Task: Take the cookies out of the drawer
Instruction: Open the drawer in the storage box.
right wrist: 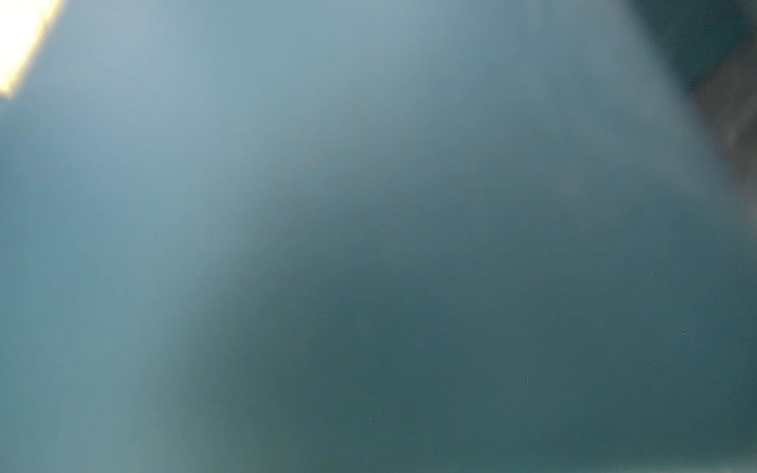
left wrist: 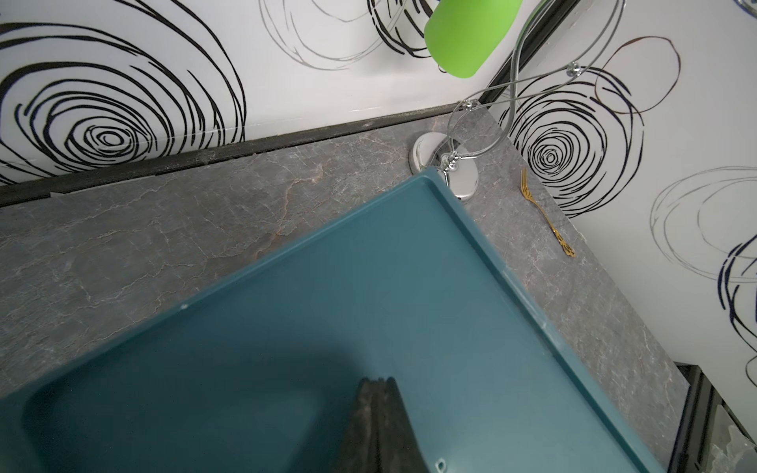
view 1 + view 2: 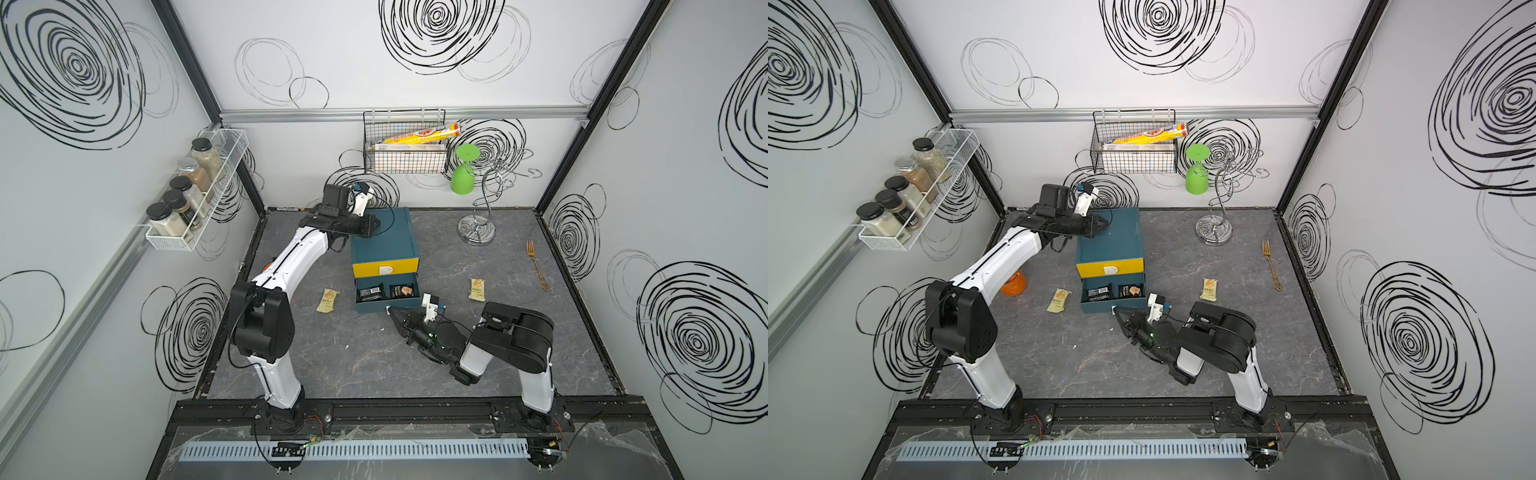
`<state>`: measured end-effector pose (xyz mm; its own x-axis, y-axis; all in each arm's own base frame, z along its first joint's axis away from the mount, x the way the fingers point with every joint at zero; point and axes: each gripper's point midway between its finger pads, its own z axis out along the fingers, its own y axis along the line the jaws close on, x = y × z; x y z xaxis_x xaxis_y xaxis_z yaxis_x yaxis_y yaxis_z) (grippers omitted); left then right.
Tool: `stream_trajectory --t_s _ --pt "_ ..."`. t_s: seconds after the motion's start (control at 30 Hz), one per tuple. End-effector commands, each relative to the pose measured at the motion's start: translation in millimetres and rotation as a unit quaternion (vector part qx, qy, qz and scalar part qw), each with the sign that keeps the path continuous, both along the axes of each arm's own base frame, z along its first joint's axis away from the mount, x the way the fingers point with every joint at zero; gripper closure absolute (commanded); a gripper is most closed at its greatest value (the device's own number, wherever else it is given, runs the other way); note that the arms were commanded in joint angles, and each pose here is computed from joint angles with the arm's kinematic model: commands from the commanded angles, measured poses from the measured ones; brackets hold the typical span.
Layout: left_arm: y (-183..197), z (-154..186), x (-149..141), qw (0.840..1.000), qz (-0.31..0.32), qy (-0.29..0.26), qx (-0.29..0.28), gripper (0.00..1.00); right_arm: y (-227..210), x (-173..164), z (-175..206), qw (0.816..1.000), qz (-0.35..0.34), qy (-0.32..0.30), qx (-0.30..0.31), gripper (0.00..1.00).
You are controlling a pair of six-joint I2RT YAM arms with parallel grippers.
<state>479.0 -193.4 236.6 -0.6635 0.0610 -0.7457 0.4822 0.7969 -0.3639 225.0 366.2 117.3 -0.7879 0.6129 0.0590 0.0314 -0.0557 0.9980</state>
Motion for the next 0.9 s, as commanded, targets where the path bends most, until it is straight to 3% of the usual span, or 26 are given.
stream_trajectory --t_s 0.0,0.37,0.87 --pt "15 -59 -9 0.995 0.024 0.089 0.04 0.93 -1 -26 45 0.995 0.022 -0.044 0.083 1.0" --pt "16 -60 -9 0.995 0.025 0.09 0.044 0.93 -3 -54 42 0.996 0.045 -0.045 0.068 1.0" --pt "17 -57 -11 0.995 0.025 0.086 0.044 0.93 -9 -65 41 0.996 0.04 -0.043 0.062 1.0"
